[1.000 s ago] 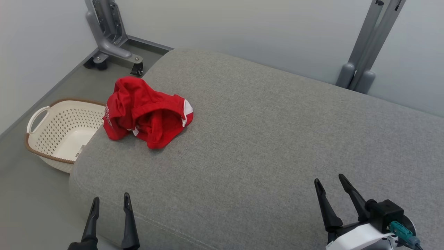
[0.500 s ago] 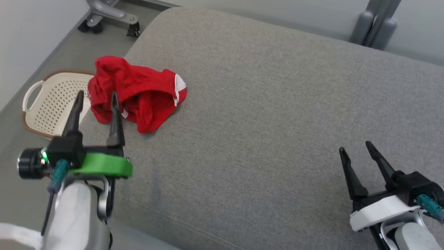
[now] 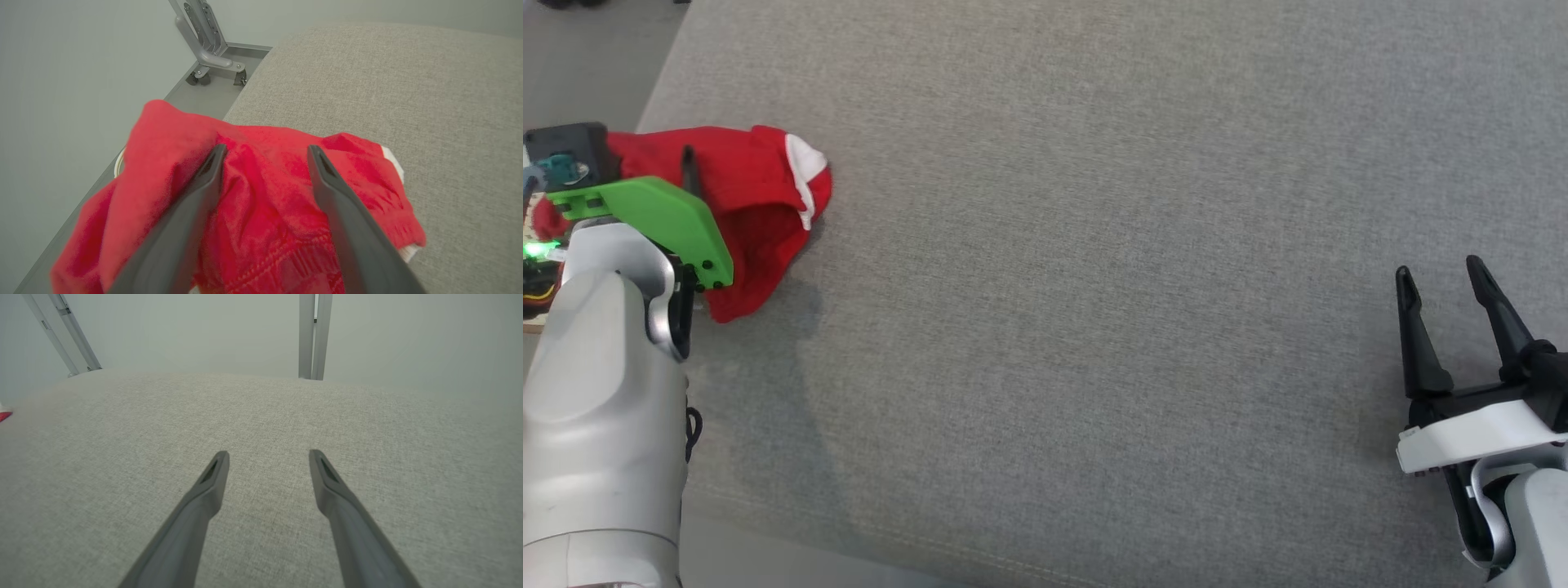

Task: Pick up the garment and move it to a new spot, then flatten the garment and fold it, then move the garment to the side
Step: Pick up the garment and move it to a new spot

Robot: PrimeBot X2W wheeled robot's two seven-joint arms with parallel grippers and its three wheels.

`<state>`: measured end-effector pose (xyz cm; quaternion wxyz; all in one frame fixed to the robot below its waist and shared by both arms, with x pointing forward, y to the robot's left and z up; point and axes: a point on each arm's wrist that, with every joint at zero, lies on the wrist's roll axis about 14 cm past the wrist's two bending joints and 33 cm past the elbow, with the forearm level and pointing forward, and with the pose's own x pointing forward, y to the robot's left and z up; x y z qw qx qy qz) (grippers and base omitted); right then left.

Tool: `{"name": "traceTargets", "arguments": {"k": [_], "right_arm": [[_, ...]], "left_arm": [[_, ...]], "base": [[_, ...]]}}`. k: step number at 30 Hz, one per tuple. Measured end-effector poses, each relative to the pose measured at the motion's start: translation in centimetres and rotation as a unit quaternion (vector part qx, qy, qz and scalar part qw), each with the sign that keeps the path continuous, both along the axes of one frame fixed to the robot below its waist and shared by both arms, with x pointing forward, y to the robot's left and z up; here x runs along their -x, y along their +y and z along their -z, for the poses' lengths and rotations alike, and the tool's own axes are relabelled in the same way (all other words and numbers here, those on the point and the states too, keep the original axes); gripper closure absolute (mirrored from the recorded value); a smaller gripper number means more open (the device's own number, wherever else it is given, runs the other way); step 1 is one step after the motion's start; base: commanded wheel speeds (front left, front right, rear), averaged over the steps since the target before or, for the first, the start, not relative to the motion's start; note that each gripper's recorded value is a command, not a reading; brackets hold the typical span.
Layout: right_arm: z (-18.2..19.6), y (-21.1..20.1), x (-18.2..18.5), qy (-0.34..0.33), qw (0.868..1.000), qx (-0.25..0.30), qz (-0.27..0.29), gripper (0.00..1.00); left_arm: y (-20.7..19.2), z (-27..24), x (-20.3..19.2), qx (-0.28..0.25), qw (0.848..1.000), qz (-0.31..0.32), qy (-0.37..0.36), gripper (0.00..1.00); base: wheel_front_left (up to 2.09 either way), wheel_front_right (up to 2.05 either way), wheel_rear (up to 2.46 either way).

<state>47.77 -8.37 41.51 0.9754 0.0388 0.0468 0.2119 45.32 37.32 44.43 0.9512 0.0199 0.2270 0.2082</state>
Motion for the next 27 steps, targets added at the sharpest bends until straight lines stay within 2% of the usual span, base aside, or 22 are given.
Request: {"name": "traceTargets", "arguments": {"k": [5, 9, 10, 11, 12, 16, 21, 24, 27], "right_arm": [[1.8, -3.1, 0.0, 0.018, 0.999, 0.015, 0.045, 0.00], [3.1, -5.5, -0.2, 0.030, 0.996, 0.029, 0.084, 0.00], [3.2, -5.9, -0.4, 0.029, 0.995, 0.032, 0.090, 0.00], [3.4, -6.1, -0.5, 0.028, 0.995, 0.036, 0.094, 0.00], [3.5, -6.3, -0.6, 0.029, 0.994, 0.036, 0.100, 0.00], [3.7, -6.7, -0.5, 0.031, 0.993, 0.039, 0.110, 0.00], [2.8, -6.7, 0.0, 0.028, 0.992, 0.029, 0.124, 0.00], [1.6, -6.0, 0.4, 0.021, 0.992, 0.017, 0.125, 0.00], [0.2, -6.0, 0.9, 0.010, 0.991, 0.008, 0.132, 0.00]], "left_arm": [[-1.1, 6.5, 0.8, 0.054, 0.993, -0.004, 0.102, 0.00], [-2.0, 9.7, 1.0, 0.123, 0.985, -0.029, 0.118, 0.00], [-2.1, 9.9, 0.6, 0.134, 0.984, -0.032, 0.108, 0.33], [-2.2, 9.9, 0.1, 0.146, 0.984, -0.038, 0.091, 0.90], [-2.3, 10.0, -0.3, 0.149, 0.985, -0.035, 0.080, 1.00], [-2.9, 9.4, -1.7, 0.128, 0.991, -0.009, 0.039, 1.00], [-3.4, 5.7, -3.6, 0.079, 0.995, 0.041, -0.036, 1.00], [-4.0, 2.1, -5.0, 0.054, 0.992, 0.073, -0.091, 1.00], [-5.4, -2.2, -6.5, 0.061, 0.980, 0.099, -0.164, 1.00]], "base": [[0.00, 0.00, 0.00], [0.00, 0.00, 0.00], [0.00, 0.00, 0.00], [0.00, 0.00, 0.00], [0.00, 0.00, 0.00], [0.00, 0.00, 0.00], [0.00, 0.00, 0.00], [0.00, 0.00, 0.00], [0.00, 0.00, 0.00]]}}
